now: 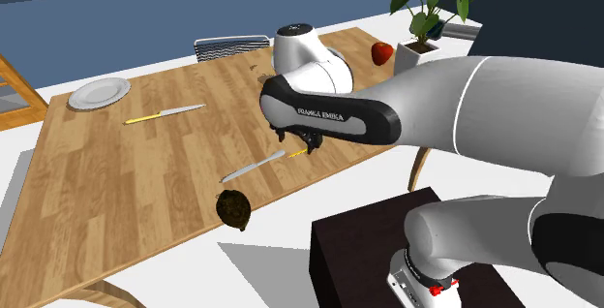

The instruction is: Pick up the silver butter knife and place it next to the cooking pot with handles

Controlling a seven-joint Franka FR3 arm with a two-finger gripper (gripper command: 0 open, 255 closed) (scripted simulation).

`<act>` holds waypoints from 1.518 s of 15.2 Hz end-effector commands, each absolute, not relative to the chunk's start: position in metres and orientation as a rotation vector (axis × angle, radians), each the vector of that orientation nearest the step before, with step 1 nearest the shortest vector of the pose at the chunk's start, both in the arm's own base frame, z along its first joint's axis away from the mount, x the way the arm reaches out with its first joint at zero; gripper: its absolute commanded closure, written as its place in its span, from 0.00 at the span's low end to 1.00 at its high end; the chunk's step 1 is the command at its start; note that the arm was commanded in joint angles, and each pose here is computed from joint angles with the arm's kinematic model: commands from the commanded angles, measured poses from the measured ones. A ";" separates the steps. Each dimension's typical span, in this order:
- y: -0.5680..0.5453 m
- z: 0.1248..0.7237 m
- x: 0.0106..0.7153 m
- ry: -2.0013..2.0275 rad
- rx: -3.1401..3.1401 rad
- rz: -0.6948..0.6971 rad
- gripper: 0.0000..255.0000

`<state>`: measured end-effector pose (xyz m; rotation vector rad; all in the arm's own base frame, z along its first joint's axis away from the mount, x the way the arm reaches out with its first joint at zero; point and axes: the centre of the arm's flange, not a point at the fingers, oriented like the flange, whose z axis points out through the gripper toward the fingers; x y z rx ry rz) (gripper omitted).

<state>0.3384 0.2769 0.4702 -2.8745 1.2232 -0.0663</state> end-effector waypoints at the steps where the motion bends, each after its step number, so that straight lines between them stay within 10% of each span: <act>1: 0.299 0.456 0.346 1.326 -2.830 -0.055 0.00; 23: 0.412 0.331 0.433 1.880 -2.526 -0.001 0.00</act>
